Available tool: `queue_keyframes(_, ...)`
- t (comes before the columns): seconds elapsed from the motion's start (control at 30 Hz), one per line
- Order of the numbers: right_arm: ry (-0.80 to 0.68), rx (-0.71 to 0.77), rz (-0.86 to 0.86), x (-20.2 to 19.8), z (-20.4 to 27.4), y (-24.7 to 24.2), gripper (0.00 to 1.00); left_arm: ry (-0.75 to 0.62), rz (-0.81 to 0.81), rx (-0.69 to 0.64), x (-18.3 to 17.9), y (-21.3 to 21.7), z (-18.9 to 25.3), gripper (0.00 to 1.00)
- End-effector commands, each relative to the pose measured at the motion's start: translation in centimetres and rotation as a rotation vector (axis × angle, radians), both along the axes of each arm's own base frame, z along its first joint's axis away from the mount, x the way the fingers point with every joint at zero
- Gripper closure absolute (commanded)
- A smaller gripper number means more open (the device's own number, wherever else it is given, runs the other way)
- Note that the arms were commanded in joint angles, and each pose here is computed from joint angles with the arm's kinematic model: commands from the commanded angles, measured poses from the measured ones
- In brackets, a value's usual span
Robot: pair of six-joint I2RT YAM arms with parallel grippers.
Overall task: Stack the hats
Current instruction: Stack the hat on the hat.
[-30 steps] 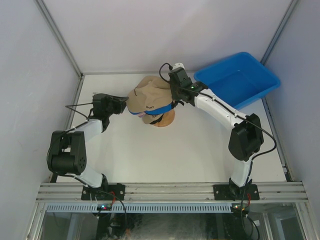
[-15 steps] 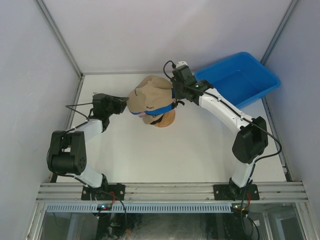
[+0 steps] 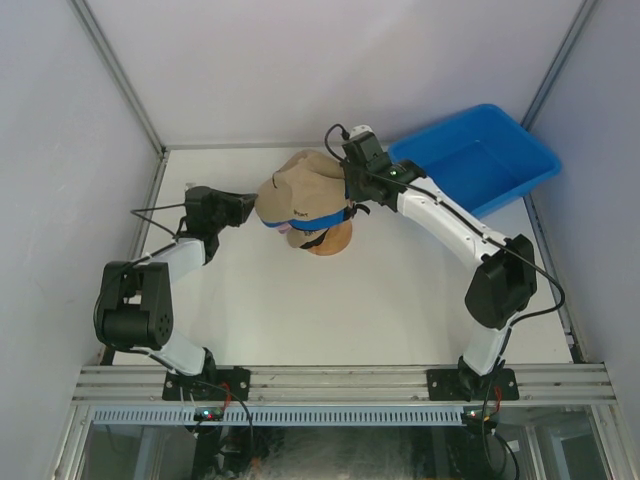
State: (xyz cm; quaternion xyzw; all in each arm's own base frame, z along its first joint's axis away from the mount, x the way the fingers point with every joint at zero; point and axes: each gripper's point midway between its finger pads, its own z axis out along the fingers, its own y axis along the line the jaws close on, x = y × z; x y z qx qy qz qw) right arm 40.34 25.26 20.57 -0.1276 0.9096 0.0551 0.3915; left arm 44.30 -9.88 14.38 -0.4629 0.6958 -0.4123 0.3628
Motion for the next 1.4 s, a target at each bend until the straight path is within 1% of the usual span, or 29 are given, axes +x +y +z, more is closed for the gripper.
queue_keyframes(0.0,-0.09,0.062,0.01,-0.8,5.4,0.0,0.98,-0.125,-0.048,-0.035,1.2,-1.6,4.5,0.77)
queue_keyframes(0.23,-0.121,0.057,0.017,-1.3,6.9,-0.2,0.98,-0.141,-0.017,-0.036,1.2,-1.4,5.1,0.79)
queue_keyframes(0.4,-0.114,0.046,0.029,-1.9,6.9,-0.3,0.98,-0.132,-0.017,-0.037,1.2,-1.6,4.8,0.79)
queue_keyframes(0.6,-0.078,0.035,0.048,-3.1,5.0,-0.2,0.97,-0.119,-0.015,-0.033,1.3,-1.7,4.2,0.78)
queue_keyframes(0.73,-0.052,0.028,0.064,-3.9,3.8,0.2,0.94,-0.117,-0.011,-0.025,1.4,-1.7,3.9,0.77)
queue_keyframes(1.1,0.009,-0.011,0.076,-5.2,0.4,0.3,0.87,-0.047,-0.009,0.044,1.6,-1.6,1.6,0.7)
queue_keyframes(1.23,0.007,-0.012,0.064,-5.0,0.5,-0.1,0.8,-0.039,-0.018,0.048,1.7,-1.8,1.1,0.67)
queue_keyframes(1.37,-0.025,0.001,0.046,-4.7,1.6,-0.6,0.67,-0.045,-0.016,0.052,1.6,-1.7,1.5,0.65)
